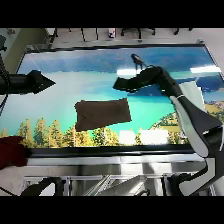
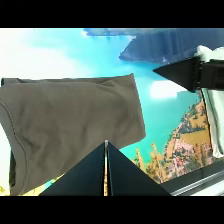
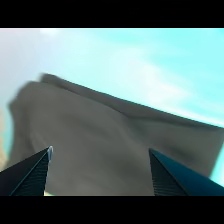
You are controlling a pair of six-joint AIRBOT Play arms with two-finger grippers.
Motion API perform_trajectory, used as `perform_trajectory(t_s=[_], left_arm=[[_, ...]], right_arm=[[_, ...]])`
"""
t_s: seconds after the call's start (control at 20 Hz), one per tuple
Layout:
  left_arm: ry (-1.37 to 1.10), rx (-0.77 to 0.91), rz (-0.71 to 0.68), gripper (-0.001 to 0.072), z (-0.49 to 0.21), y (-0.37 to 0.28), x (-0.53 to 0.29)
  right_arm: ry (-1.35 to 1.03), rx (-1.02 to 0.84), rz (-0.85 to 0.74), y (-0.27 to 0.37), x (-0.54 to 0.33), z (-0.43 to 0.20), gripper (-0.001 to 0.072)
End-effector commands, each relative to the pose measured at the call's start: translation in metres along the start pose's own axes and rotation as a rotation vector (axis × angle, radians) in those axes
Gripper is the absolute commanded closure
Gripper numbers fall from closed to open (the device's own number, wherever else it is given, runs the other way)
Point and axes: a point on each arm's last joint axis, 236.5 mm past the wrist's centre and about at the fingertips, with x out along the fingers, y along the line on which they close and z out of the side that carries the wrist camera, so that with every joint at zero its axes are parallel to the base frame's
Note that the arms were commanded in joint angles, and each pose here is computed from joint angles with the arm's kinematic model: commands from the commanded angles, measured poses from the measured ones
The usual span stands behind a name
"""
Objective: Fold the shirts.
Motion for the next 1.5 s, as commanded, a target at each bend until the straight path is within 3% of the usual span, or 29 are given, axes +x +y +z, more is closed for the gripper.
perform_trajectory(t_s=[0.0, 0.3, 0.7, 0.75, 0.8, 0.85, 1.0, 1.25, 1.45], left_arm=[[0.000, 0.006, 0.000, 0.0696, -0.001, 0.000, 0.000], [0.001, 0.005, 0.000, 0.0696, -0.001, 0.000, 0.000], [0.001, 0.013, 0.000, 0.0696, -0.001, 0.000, 0.000], [0.001, 0.013, 0.001, 0.0696, -0.001, 0.000, 0.000], [0.002, 0.013, 0.000, 0.0696, -0.001, 0.000, 0.000], [0.003, 0.013, 0.000, 0.0696, -0.002, 0.000, 0.000], [0.005, 0.013, 0.000, 0.0696, -0.002, 0.000, 0.000], [0.005, 0.013, 0.000, 0.0696, -0.002, 0.001, 0.000], [0.006, 0.013, 0.000, 0.0696, -0.002, 0.000, 0.000]], right_arm=[[0.183, 0.104, -0.067, -0.076, -0.027, -0.035, 0.0007], [0.315, 0.202, 0.095, -0.076, 0.044, -0.068, 0.0008], [0.408, 0.197, 0.105, -0.060, 0.089, -0.102, 0.0012], [0.402, 0.200, 0.117, -0.055, 0.091, -0.101, 0.0056], [0.400, 0.208, 0.134, -0.050, 0.091, -0.100, 0.0326], [0.393, 0.213, 0.150, -0.045, 0.090, -0.098, 0.0693], [0.338, 0.186, 0.171, -0.032, 0.074, -0.076, 0.0689], [0.082, 0.090, 0.204, -0.006, -0.013, 0.021, 0.0690], [-0.181, 0.117, 0.172, -0.041, -0.105, 0.103, 0.0690]])
